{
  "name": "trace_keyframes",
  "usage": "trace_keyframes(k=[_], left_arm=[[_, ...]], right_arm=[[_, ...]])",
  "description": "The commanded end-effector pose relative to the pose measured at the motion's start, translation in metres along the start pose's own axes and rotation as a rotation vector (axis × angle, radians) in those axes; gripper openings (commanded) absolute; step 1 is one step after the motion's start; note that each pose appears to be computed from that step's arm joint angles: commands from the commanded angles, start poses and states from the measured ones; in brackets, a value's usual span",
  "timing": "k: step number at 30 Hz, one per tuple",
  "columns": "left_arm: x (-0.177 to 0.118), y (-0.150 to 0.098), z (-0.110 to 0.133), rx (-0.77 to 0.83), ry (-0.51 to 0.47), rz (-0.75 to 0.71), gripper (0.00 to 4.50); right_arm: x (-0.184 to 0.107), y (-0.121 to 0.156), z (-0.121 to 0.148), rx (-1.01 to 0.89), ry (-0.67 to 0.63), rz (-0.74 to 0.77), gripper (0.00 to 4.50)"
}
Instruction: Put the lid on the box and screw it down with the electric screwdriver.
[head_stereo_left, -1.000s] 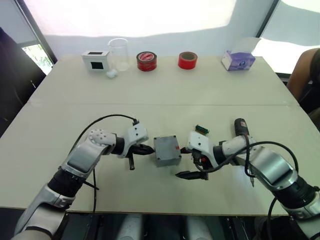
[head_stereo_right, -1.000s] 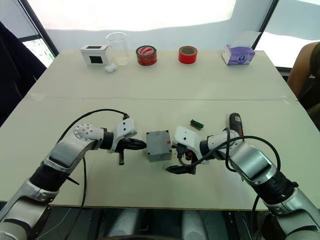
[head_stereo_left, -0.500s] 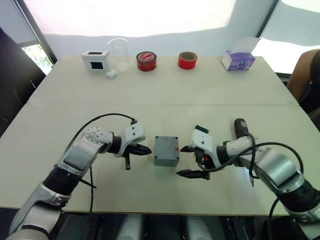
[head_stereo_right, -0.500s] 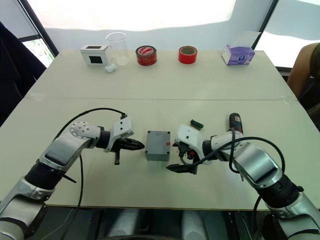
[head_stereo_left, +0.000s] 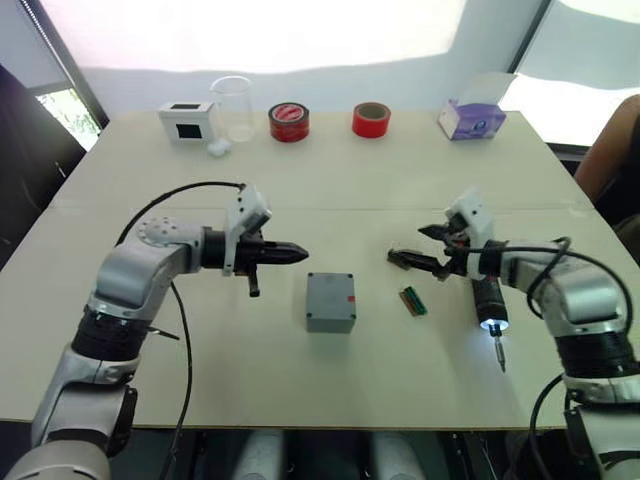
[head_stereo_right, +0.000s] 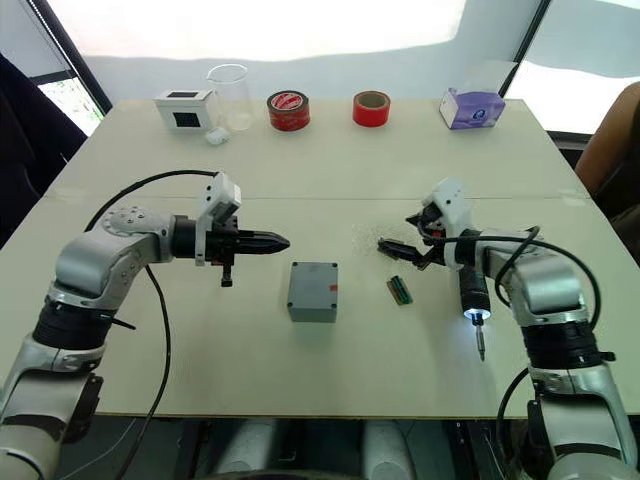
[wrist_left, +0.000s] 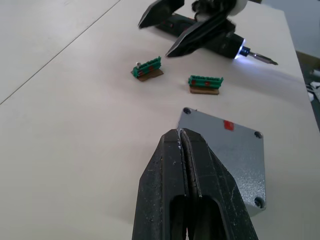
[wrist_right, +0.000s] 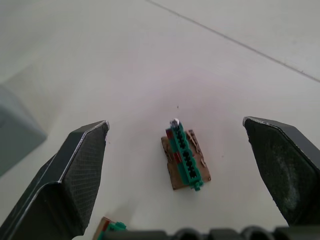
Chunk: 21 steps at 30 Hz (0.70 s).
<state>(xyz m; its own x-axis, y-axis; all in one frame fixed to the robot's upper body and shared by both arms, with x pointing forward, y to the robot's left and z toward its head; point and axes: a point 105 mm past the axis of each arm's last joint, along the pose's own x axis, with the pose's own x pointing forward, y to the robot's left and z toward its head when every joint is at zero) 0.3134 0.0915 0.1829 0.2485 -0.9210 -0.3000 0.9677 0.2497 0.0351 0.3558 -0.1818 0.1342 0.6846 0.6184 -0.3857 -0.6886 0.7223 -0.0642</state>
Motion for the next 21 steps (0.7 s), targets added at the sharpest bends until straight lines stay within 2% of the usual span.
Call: trace_keyframes(k=[1,3,6,13,21], left_arm=[[-0.001,-0.003,0.015,0.056,-0.023,0.003,0.00],[0.002,-0.003,0.014,0.073,-0.014,0.012,0.00],[0.007,-0.002,0.013,0.104,-0.005,0.030,0.00],[0.013,0.009,0.011,0.113,-0.018,0.089,0.00],[0.014,0.007,0.010,0.106,-0.021,0.077,0.00]], right_arm=[[0.002,-0.004,0.011,-0.042,-0.055,-0.014,4.47],[0.005,-0.003,0.009,-0.047,-0.054,-0.012,4.47],[0.010,-0.004,0.006,-0.045,-0.061,-0.018,3.76],[0.016,-0.004,0.002,-0.043,-0.057,-0.025,1.14],[0.020,-0.005,0.001,-0.044,-0.062,-0.032,1.14]])
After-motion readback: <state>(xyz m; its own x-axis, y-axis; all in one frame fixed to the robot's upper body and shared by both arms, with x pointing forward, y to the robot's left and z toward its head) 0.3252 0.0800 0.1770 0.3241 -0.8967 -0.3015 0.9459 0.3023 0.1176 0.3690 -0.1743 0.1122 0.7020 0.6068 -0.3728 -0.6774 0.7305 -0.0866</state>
